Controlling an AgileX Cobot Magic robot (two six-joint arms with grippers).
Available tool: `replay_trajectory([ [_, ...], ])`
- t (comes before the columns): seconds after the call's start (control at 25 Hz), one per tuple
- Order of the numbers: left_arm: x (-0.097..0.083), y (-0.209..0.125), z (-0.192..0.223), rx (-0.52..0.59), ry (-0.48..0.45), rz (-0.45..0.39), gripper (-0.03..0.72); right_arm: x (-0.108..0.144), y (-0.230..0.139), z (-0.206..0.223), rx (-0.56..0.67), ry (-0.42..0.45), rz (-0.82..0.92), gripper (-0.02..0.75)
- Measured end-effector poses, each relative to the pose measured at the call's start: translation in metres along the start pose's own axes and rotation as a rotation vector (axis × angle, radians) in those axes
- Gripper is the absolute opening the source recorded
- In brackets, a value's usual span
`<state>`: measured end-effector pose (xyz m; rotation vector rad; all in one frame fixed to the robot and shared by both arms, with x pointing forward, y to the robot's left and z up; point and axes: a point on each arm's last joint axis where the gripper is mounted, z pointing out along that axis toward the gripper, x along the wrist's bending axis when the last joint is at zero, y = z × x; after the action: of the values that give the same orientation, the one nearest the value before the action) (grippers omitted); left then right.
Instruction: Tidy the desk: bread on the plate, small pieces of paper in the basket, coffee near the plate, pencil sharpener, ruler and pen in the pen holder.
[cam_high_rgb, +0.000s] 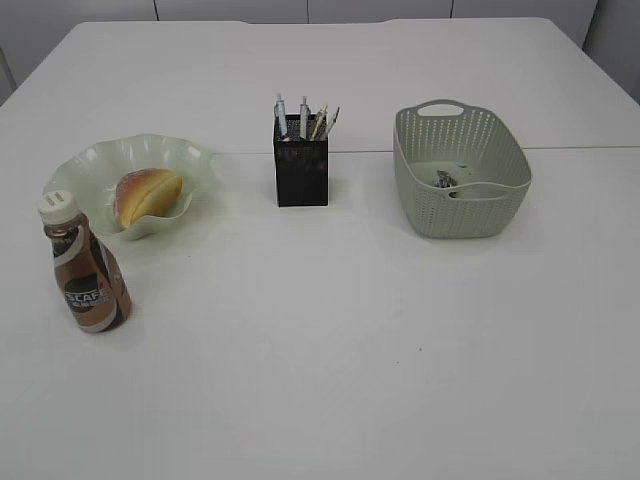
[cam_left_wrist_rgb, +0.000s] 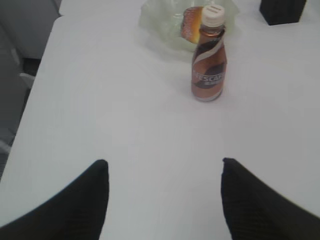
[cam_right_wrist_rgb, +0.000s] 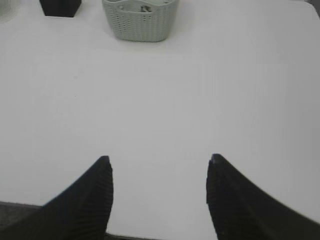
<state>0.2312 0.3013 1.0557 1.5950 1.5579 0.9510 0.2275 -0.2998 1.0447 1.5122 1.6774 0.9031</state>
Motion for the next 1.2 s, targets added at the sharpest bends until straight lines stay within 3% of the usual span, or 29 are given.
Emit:
replay_trajectory([
  [0.2, -0.0002, 0.0000, 0.0000, 0.001, 0.026, -0.015, 0.492, 0.0004, 0.0000, 0.0000, 0.002, -0.047, 0.026, 0.433],
  [1.2, -0.0001, 0.0000, 0.0000, 0.000, 0.012, -0.006, 0.458, 0.0004, 0.0000, 0.0000, 0.002, -0.048, 0.027, 0.428],
])
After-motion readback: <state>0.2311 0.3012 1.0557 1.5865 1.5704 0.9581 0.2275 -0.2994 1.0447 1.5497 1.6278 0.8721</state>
